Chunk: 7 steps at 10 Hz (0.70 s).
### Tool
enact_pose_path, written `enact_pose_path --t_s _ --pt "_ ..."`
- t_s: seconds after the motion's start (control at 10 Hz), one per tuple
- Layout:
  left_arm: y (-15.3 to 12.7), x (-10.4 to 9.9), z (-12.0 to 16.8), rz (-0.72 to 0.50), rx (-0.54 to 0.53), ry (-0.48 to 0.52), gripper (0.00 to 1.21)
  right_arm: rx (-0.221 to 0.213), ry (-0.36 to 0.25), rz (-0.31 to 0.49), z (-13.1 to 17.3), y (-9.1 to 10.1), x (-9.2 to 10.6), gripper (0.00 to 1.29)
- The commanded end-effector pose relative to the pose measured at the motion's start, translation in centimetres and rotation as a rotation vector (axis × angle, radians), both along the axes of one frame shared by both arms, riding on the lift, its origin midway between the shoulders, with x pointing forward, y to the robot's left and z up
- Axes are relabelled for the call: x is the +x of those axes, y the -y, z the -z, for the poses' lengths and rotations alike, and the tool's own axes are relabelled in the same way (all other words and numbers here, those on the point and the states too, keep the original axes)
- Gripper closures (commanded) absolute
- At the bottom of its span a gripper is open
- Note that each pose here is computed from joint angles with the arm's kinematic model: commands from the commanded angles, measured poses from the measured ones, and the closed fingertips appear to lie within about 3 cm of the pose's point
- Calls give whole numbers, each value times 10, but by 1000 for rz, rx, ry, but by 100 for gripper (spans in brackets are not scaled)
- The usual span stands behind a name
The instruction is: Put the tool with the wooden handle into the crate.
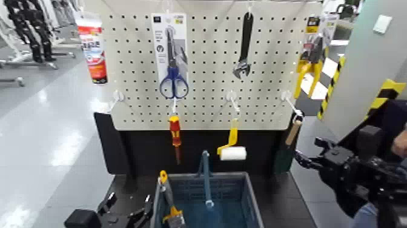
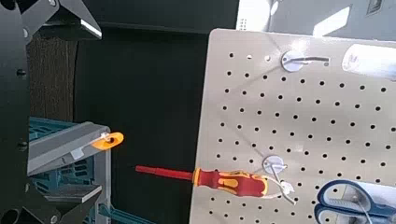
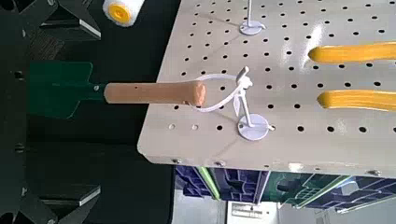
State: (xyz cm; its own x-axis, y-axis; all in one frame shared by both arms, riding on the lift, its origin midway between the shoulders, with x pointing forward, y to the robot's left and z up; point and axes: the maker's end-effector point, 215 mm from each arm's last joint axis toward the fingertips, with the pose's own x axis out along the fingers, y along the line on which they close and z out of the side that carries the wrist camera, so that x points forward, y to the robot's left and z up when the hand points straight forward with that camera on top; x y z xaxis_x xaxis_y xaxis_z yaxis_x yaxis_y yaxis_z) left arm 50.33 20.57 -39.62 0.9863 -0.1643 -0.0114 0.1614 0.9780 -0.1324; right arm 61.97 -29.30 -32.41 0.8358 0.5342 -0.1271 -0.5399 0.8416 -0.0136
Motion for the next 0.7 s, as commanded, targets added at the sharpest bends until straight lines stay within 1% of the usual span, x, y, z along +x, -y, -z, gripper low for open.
enact_pose_path --t_s 0.1,0.5,0.7 --pt "0 -1 1 -1 -1 0 15 5 -5 -31 4 -15 10 15" --pt "-1 0 0 -3 -1 1 15 16 14 -50 -2 -26 22 17" --pt "0 0 0 -2 -3 3 15 23 25 -55 -7 -29 27 21"
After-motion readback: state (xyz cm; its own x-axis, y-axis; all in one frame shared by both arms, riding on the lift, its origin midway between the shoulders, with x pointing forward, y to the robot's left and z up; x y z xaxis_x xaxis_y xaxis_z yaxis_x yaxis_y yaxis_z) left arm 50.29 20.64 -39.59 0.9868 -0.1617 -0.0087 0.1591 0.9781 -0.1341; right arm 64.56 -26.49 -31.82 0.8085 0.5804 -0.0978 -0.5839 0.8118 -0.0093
